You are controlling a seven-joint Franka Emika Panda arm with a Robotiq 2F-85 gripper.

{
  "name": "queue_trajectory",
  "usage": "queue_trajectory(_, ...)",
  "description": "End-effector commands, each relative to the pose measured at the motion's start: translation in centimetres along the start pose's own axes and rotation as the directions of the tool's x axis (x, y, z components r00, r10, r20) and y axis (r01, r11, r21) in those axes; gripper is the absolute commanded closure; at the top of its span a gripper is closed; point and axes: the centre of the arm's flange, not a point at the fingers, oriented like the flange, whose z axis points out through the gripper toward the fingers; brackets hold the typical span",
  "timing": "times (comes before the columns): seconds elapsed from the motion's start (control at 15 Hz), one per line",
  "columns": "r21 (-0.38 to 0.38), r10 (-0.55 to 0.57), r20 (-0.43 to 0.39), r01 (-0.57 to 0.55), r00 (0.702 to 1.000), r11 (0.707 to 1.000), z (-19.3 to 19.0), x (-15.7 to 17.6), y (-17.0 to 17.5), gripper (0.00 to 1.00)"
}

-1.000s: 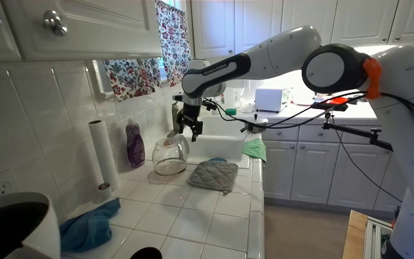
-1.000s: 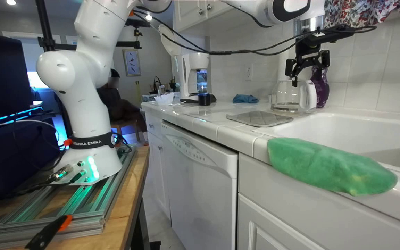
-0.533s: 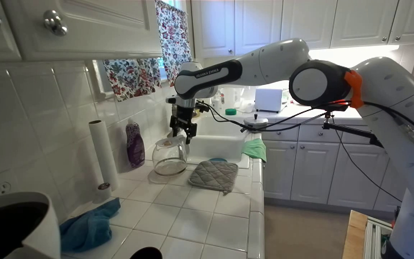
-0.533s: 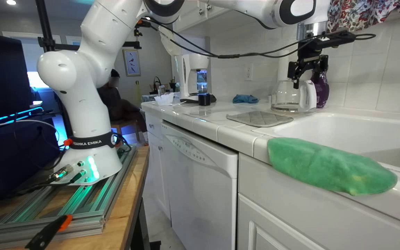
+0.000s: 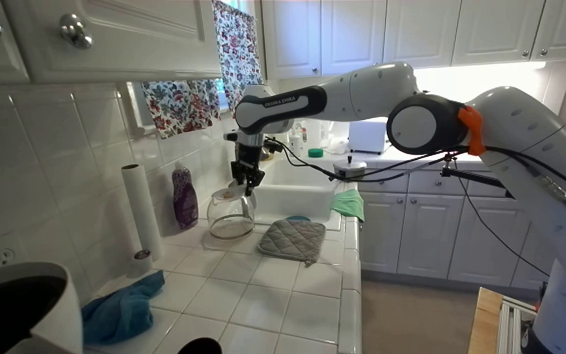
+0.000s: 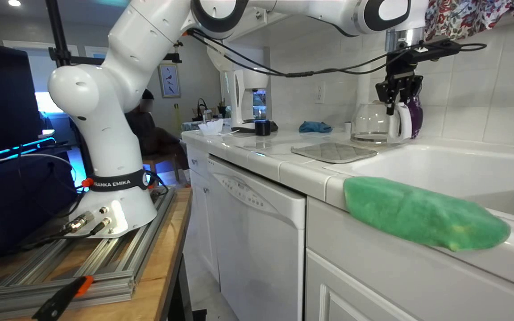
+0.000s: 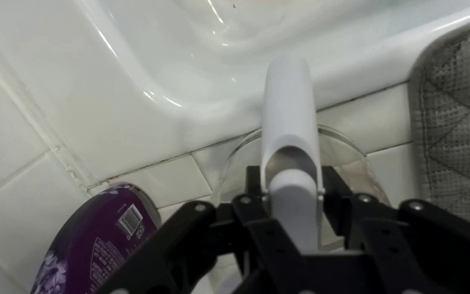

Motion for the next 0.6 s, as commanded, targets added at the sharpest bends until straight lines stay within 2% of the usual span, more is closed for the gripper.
queue_trajectory(0.0,-0.004,-0.023,0.011,0.023,1.0,1.0,-0.3,0.1,2.2,0.86)
queue_trajectory(0.13,-0.003,-0.014,0.015,0.014,1.0,1.0,-0.3,0.0,2.1,0.91)
queue_trajectory(0.53,0.023,0.068,0.019,-0.069,0.997,0.997,-1.5,0.2,1.3,0.91)
